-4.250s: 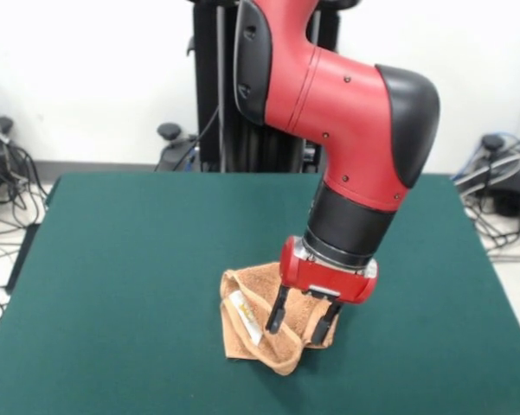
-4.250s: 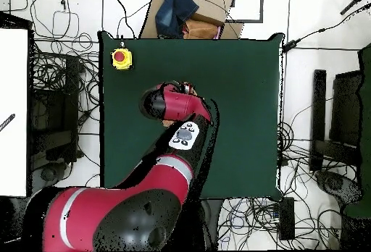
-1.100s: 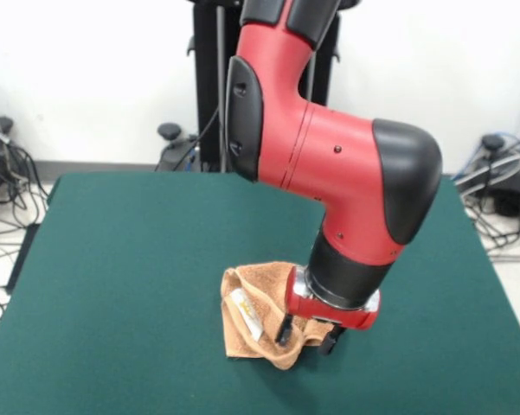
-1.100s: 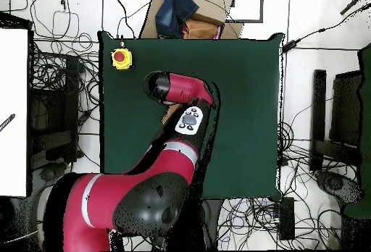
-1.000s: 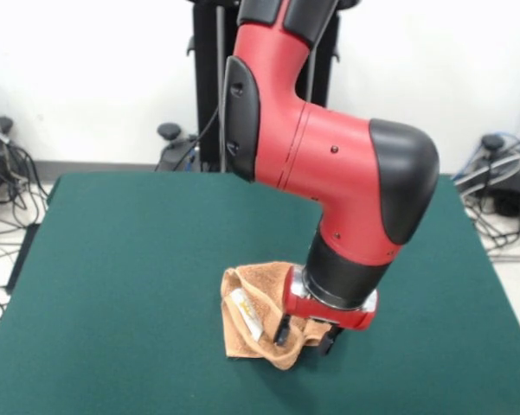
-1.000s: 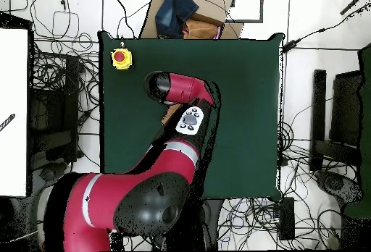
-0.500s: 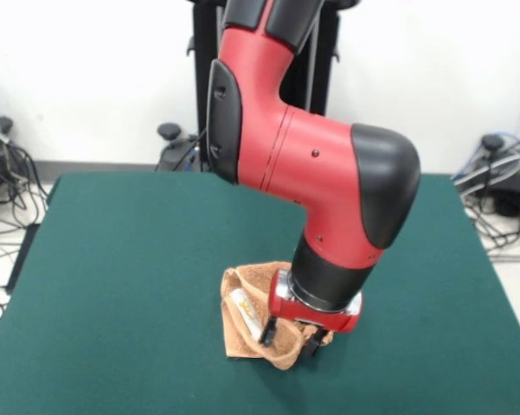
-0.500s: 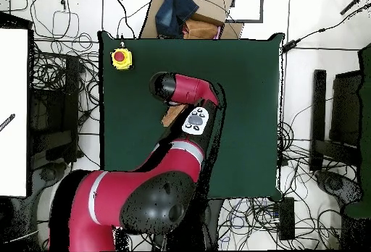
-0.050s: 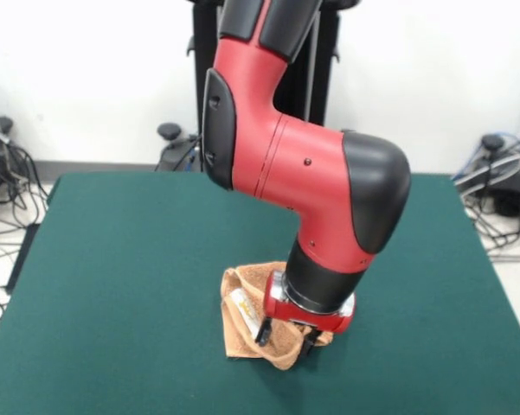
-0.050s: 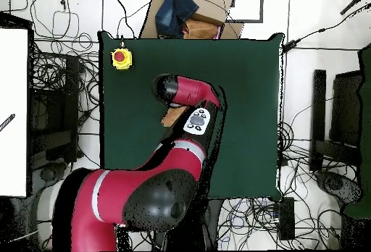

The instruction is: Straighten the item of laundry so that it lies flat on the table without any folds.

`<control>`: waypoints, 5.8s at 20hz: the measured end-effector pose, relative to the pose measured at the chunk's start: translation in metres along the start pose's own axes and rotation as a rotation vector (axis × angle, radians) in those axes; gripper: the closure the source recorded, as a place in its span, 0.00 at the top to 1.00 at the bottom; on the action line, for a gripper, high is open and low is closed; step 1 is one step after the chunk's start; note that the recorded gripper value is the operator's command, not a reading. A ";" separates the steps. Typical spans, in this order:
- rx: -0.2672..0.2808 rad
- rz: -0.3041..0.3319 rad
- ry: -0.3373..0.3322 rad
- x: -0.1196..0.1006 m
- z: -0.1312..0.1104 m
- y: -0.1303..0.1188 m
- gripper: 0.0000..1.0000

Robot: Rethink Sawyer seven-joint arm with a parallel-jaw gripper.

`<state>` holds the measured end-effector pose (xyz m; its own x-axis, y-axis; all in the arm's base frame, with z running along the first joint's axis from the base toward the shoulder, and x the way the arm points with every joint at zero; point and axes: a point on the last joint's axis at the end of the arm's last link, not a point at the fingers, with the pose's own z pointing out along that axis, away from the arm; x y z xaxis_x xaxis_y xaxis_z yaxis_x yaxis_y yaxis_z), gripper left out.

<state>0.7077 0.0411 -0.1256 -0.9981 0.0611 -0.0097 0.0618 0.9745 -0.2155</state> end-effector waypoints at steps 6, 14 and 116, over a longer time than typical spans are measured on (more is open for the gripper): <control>-0.004 0.003 0.021 0.007 0.011 -0.001 1.00; -0.022 0.019 0.090 0.015 0.022 -0.006 1.00; -0.141 -0.007 0.004 0.186 -0.337 0.048 0.00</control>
<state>0.5259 0.1719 0.1910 -0.9985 0.0547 -0.0044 0.0549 0.9956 -0.0763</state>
